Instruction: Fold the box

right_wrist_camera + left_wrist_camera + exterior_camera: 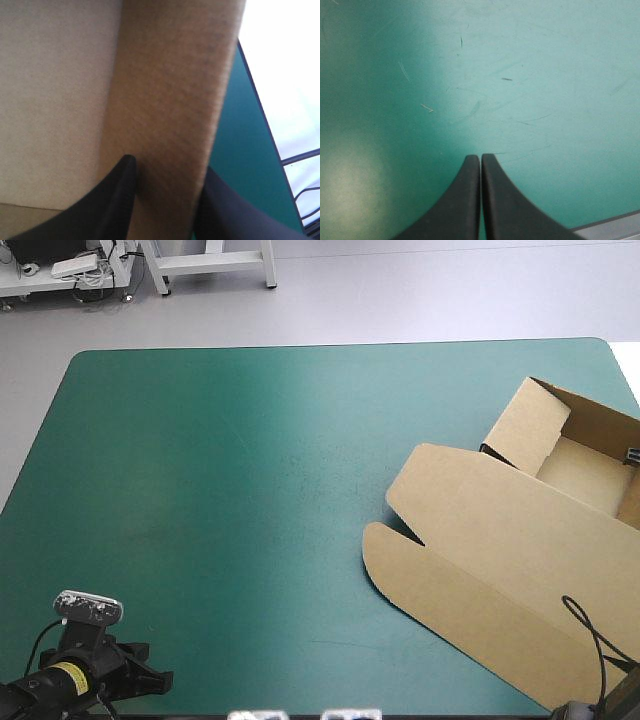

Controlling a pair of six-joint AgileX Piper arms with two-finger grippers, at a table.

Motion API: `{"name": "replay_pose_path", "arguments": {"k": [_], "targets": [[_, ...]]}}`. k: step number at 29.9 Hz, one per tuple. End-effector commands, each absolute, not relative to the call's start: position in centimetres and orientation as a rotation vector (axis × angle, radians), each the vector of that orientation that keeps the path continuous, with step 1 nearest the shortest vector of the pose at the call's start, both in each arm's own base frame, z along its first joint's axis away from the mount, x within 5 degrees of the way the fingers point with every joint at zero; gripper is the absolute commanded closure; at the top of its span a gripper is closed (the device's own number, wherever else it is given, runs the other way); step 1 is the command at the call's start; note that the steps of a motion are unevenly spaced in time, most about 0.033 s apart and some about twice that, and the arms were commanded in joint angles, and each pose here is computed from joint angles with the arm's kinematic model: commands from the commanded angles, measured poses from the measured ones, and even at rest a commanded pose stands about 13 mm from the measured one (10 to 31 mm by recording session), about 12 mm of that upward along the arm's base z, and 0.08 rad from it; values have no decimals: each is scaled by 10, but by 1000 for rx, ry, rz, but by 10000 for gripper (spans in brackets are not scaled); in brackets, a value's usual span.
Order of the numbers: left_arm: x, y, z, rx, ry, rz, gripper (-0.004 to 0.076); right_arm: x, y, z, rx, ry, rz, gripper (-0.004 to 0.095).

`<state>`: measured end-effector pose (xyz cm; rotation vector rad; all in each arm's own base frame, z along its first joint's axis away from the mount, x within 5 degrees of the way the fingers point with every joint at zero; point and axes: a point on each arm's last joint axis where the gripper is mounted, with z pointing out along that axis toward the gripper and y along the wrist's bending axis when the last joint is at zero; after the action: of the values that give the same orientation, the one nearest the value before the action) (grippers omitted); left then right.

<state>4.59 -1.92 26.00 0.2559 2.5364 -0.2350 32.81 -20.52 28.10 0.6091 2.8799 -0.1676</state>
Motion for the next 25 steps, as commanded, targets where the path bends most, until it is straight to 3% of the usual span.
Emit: {"name": "replay_pose_path", "arguments": {"k": [1, 8, 17, 20, 23, 25], "targets": [[50, -22, 268, 246, 2488, -264, 733, 323, -203, 310, 562, 2815, -208, 469], [50, -21, 268, 247, 2490, -256, 733, 314, -197, 330, 469, 2794, -234, 469], [50, -21, 268, 250, 2490, -255, 733, 278, -161, 413, 462, 2528, -162, 536], [50, -21, 268, 250, 2485, -257, 733, 259, -139, 438, 546, 2404, -19, 608], [49, -20, 268, 249, 2462, -256, 733, 238, -105, 451, 370, 2350, 110, 744], [49, -19, 268, 257, 2435, -246, 733, 220, -83, 456, 276, 2328, 126, 824]]}}
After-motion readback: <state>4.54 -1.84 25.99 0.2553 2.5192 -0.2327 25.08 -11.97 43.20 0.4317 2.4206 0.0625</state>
